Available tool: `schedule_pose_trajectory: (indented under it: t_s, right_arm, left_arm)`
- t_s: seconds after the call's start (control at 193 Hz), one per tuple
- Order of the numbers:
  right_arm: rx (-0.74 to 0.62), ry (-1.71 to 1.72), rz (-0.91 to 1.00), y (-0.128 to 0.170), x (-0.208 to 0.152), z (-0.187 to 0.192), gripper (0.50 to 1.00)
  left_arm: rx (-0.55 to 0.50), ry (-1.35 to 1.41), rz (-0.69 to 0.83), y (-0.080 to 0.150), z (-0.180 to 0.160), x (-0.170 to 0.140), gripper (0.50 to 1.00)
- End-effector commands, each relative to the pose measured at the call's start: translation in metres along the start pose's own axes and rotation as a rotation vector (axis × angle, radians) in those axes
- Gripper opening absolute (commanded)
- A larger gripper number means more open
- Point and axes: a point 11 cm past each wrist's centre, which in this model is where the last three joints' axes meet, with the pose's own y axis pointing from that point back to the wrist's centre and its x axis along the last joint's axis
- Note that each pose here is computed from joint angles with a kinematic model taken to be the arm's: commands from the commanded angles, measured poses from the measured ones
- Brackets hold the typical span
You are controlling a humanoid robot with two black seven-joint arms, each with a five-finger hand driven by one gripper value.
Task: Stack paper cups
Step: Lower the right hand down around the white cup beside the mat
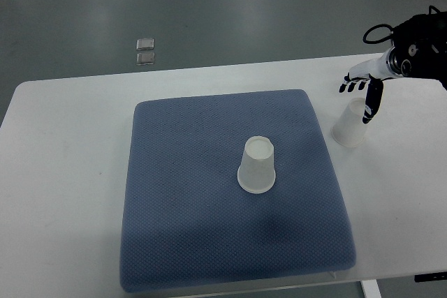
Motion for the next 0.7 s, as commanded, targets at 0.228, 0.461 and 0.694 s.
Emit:
schedule_pose_trajectory:
  t_s: [0.228, 0.461, 0.694]
  right_arm:
    - [-0.019, -0.004, 0.010, -0.021, -0.015, 0.006, 0.917]
    - [-0.024, -0.007, 0.013, -0.024, -0.019, 0.008, 0.907]
    - [-0.047, -0.020, 0.019, -0.034, -0.027, 0.020, 0.870]
  left_arm:
    - [0.002, 0.000, -0.001, 0.000, -0.001, 0.000, 1.000]
    - [0.002, 0.000, -0.001, 0.000, -0.001, 0.000, 1.000]
    - [0.003, 0.002, -0.002, 0.000, -0.002, -0.001, 1.000]
